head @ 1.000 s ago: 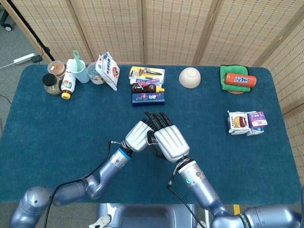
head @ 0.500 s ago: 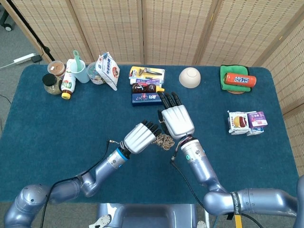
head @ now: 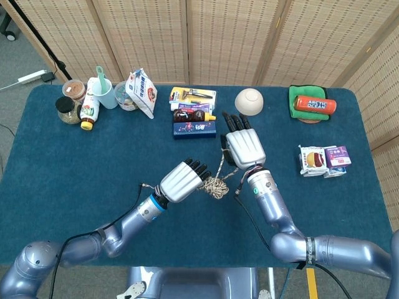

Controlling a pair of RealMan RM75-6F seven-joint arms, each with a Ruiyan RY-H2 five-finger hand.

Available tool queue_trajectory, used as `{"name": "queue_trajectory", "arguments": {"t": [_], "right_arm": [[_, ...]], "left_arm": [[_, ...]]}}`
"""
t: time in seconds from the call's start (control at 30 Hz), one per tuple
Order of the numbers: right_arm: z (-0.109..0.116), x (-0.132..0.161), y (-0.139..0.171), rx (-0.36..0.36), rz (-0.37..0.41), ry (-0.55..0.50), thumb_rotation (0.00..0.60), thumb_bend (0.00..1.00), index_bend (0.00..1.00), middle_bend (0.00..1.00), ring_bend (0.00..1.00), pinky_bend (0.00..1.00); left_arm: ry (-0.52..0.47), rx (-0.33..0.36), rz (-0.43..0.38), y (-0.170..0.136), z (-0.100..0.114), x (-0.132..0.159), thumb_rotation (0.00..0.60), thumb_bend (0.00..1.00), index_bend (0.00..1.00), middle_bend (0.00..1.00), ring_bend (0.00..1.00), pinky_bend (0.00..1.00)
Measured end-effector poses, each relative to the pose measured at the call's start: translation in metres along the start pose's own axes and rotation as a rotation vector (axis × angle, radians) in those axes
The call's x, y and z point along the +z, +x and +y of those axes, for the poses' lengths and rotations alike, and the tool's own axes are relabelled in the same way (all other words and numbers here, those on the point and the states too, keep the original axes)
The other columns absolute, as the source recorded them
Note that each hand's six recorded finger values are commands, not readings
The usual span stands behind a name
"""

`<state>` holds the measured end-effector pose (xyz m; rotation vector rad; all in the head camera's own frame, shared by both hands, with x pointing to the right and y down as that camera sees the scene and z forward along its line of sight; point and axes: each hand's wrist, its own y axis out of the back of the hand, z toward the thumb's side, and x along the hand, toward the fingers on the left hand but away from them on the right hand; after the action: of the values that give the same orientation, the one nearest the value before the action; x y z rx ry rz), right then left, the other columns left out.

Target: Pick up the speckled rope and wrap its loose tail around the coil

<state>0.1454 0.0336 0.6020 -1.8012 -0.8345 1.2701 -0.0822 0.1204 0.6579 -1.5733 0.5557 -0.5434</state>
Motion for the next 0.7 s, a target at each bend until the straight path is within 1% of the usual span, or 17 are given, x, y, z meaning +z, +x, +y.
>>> {"name": "queue_trajectory", "arguments": {"t": [0.17,0.33,0.53,0.7], "right_arm": [[-0.012,-0.014,-0.002,0.041,-0.023,-0.061,0.6,0.56,0.72,0.0,0.0,0.0],[-0.026,-0.021,0.002,0.076,-0.02,-0.121,0.6,0.56,0.72,0.0,0.0,0.0],[-0.047,-0.021,0.011,0.129,-0.001,-0.156,0.6,0.56,0.72,0.0,0.0,0.0],[-0.058,-0.017,0.016,0.16,0.006,-0.182,0.6,0.56,0.72,0.0,0.0,0.0]], "left_arm": [[-0.029,0.016,0.003,-0.001,0.007,0.0,0.6,0.4,0.71,0.54,0.53,0.67],[-0.06,0.028,0.011,-0.001,0.013,0.001,0.6,0.4,0.71,0.54,0.53,0.67],[-0.079,0.041,0.031,0.0,0.019,0.0,0.6,0.4,0.71,0.54,0.53,0.67],[-0.11,0.055,0.063,0.003,0.024,-0.001,0.6,0.4,0.71,0.54,0.53,0.67]]}}
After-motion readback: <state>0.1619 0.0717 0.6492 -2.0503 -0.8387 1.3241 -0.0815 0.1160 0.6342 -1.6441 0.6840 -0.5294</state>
